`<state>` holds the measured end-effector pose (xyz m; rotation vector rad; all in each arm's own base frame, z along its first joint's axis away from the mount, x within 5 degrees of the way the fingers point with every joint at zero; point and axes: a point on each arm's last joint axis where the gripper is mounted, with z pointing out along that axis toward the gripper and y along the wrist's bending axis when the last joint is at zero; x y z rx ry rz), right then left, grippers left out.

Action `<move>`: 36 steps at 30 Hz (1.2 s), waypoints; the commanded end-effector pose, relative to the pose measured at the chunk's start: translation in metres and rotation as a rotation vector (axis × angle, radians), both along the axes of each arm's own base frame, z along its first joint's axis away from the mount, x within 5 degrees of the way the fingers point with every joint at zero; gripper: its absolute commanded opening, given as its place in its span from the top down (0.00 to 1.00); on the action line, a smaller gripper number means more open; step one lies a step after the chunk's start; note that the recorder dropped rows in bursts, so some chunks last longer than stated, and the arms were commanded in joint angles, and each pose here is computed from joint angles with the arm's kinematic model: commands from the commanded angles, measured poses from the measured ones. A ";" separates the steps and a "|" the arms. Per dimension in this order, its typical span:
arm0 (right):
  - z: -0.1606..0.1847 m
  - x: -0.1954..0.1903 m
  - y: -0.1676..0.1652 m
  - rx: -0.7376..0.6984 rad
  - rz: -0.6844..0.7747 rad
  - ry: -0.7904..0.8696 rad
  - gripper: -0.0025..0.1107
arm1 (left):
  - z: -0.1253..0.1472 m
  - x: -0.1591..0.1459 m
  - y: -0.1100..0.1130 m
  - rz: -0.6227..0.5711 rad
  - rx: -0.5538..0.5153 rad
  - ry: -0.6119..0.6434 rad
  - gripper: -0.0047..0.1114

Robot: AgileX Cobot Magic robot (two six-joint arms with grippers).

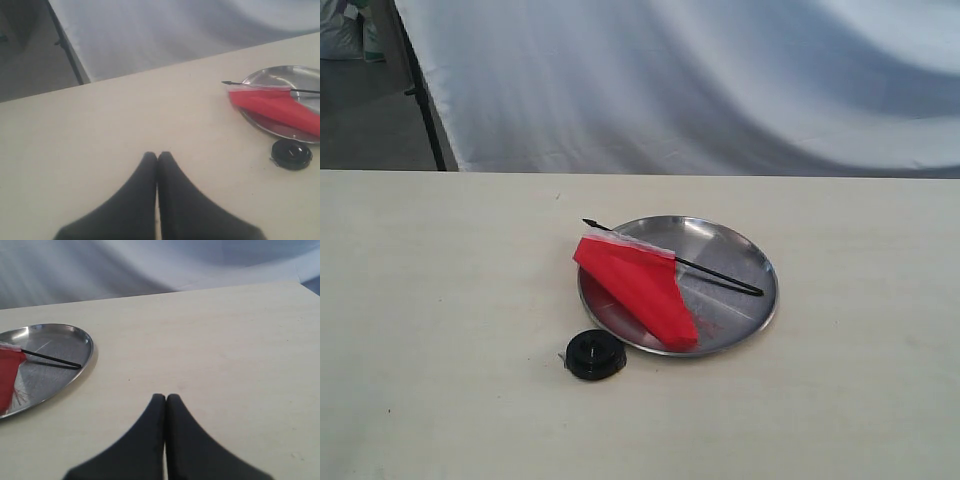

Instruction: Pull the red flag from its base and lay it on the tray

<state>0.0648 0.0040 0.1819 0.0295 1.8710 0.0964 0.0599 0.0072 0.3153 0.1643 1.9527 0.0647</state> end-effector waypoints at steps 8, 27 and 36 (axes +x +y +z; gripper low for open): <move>0.002 0.000 0.000 0.002 -0.003 -0.016 0.98 | -0.009 -0.009 -0.028 -0.150 -0.400 0.176 0.96; 0.002 0.000 0.000 0.002 -0.003 -0.016 0.98 | -0.008 -0.005 -0.016 -0.184 -0.024 0.078 0.96; 0.002 0.000 0.000 0.002 -0.003 -0.016 0.98 | -0.007 -0.004 -0.012 -0.161 0.038 0.059 0.96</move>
